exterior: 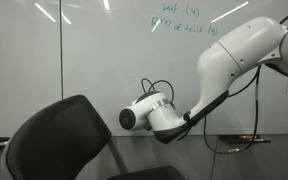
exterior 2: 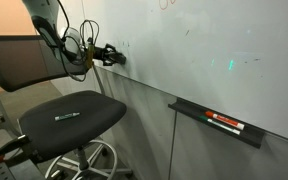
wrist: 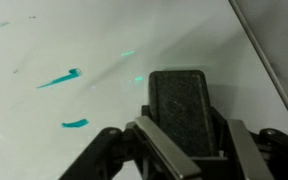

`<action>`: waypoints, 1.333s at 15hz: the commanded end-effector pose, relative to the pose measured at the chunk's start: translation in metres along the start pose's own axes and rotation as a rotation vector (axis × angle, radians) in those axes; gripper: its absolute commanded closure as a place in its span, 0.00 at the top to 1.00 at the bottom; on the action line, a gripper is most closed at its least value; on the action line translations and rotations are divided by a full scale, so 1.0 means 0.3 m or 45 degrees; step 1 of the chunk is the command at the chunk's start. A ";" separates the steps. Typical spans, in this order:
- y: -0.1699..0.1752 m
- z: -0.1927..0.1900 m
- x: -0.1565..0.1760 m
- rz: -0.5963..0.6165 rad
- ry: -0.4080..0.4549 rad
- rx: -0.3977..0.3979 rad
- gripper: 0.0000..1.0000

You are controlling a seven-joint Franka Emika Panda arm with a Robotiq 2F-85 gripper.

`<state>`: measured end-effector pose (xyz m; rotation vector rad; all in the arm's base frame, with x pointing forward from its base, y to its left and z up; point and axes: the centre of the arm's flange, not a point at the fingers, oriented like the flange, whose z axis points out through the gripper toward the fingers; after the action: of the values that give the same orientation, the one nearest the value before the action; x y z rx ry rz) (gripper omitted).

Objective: Use the duster to erase the writings on the board

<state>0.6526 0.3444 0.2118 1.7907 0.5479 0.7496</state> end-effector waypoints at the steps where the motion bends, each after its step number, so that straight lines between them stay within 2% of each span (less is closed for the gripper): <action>1: 0.018 0.088 0.084 -0.035 0.028 -0.022 0.31; 8: 0.091 0.157 0.053 -0.041 -0.013 -0.069 0.31; 17: 0.171 0.301 -0.095 -0.050 -0.213 -0.187 0.31; 20: 0.172 0.320 -0.113 -0.058 -0.244 -0.205 0.31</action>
<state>0.6673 0.2759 0.2093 1.7031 0.3848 0.5562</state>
